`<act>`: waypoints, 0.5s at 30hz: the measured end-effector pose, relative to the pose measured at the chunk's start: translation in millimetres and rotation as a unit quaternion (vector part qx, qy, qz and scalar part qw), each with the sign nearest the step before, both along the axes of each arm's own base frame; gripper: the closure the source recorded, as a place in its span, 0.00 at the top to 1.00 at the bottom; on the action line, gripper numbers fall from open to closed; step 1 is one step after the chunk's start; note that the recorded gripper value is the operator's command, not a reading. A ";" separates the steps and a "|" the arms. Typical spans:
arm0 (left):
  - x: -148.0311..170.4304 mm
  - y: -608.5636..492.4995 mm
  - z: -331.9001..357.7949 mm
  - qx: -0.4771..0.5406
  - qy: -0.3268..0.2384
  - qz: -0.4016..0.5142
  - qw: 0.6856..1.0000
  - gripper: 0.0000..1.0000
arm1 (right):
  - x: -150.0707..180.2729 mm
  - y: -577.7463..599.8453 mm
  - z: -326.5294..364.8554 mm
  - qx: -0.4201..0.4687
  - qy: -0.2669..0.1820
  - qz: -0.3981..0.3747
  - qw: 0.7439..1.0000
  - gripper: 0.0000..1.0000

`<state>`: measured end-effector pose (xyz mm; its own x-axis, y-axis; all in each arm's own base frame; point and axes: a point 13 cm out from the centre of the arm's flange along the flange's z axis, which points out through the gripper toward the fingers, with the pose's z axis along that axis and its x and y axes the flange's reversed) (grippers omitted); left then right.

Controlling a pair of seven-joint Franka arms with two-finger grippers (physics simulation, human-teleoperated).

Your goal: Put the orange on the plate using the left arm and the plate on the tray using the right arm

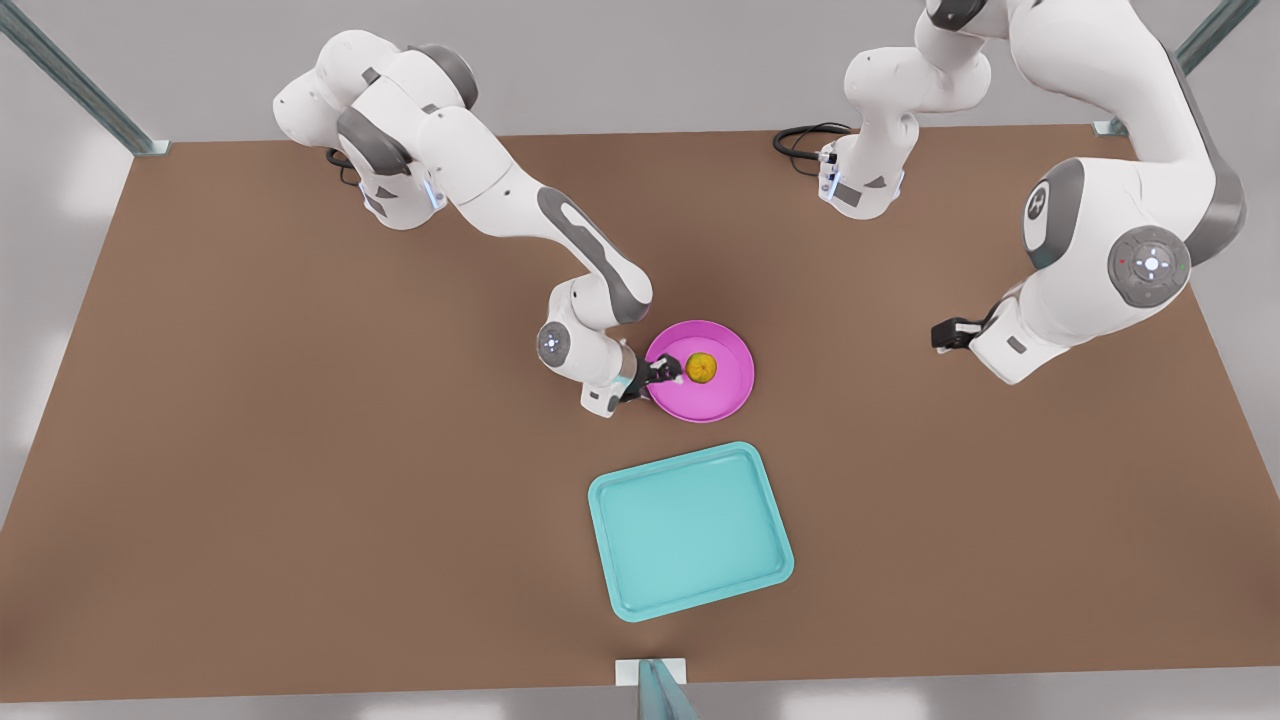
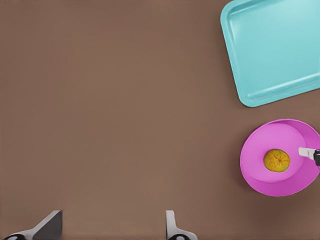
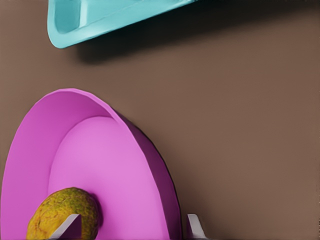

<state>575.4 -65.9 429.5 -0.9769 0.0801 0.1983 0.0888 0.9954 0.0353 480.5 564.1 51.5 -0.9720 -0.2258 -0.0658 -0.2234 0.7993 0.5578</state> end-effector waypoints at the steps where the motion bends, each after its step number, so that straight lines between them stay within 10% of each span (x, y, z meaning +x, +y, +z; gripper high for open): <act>1: 0.1 0.1 -0.1 0.000 0.000 -0.001 1.000 1.00 | 0.4 -0.4 -0.6 -0.001 0.000 -0.001 1.000 0.72; 15: 0.8 1.8 -1.2 -0.001 0.001 -0.008 1.000 1.00 | 7.5 3.0 -8.9 -0.001 0.004 -0.011 1.000 0.46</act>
